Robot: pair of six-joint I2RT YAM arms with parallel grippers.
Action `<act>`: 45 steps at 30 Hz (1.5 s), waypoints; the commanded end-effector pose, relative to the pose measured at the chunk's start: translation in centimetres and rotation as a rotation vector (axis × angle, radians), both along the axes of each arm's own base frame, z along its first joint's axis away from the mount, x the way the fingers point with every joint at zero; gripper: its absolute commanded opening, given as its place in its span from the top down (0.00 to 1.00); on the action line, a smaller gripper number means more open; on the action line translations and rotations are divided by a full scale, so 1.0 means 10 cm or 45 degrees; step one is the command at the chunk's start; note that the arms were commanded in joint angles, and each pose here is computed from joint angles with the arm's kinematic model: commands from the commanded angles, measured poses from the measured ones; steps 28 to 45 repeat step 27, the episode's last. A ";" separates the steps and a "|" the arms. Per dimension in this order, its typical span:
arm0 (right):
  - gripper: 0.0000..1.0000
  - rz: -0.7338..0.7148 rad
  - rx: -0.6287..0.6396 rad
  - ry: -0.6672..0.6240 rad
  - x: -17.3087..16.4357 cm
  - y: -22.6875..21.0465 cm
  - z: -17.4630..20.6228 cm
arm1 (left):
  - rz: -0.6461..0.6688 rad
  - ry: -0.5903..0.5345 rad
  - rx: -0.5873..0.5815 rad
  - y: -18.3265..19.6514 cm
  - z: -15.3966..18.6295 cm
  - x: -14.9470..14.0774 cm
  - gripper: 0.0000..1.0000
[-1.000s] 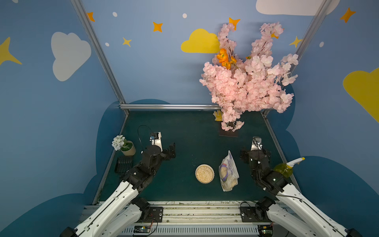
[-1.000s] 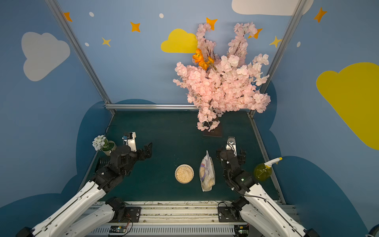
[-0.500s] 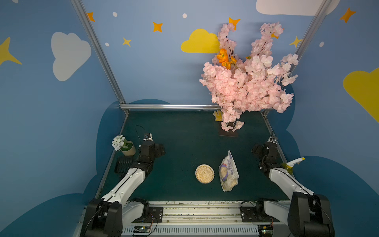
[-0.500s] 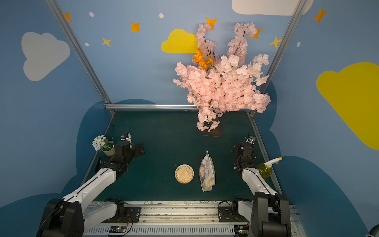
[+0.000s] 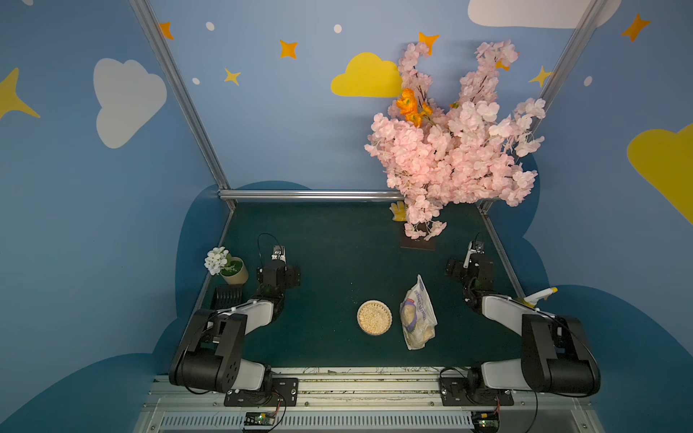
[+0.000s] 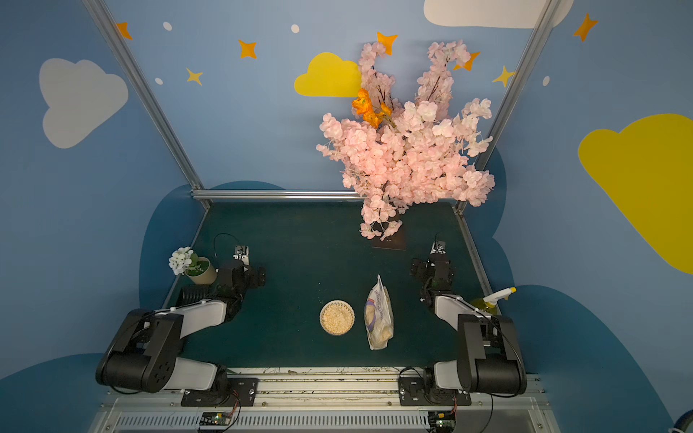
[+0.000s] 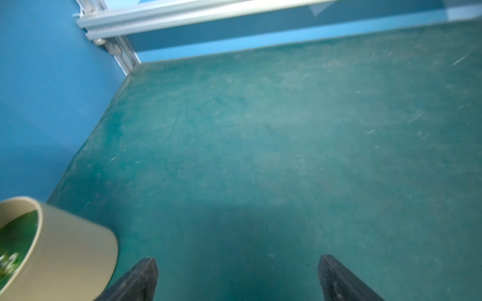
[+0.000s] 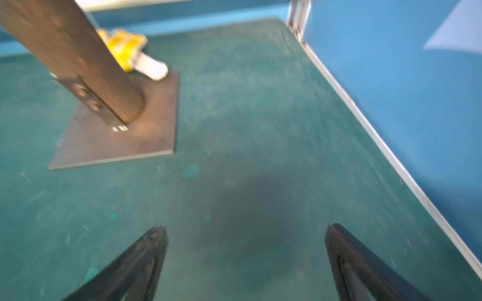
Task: Pour the oats into the breakfast bowl
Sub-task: Reset both arms
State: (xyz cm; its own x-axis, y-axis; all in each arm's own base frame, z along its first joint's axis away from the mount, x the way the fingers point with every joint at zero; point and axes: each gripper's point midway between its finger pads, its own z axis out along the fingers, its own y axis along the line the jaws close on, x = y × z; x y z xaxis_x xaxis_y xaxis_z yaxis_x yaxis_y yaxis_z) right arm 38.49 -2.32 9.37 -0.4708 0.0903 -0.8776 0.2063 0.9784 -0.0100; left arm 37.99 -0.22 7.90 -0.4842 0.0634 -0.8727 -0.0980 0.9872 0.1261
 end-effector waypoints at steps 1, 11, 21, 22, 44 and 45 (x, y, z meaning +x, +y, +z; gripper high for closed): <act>0.02 0.031 -0.033 -0.146 0.03 0.02 0.00 | -0.137 -0.173 -0.028 -0.15 0.18 0.15 0.00; 0.02 0.055 -0.043 -0.054 0.04 0.05 -0.05 | -0.146 -0.220 -0.036 -0.14 0.09 0.10 0.00; 0.02 0.051 -0.050 -0.054 0.03 0.05 -0.05 | -0.191 -0.211 -0.008 -0.22 0.09 0.12 0.00; 0.02 0.053 -0.051 -0.053 0.03 0.06 -0.05 | -0.192 -0.209 -0.007 -0.22 0.09 0.13 0.00; 0.02 0.048 -0.057 -0.055 0.03 0.06 -0.05 | -0.191 -0.211 -0.008 -0.22 0.08 0.12 0.00; 0.02 0.048 -0.057 -0.055 0.03 0.06 -0.05 | -0.191 -0.211 -0.008 -0.22 0.08 0.12 0.00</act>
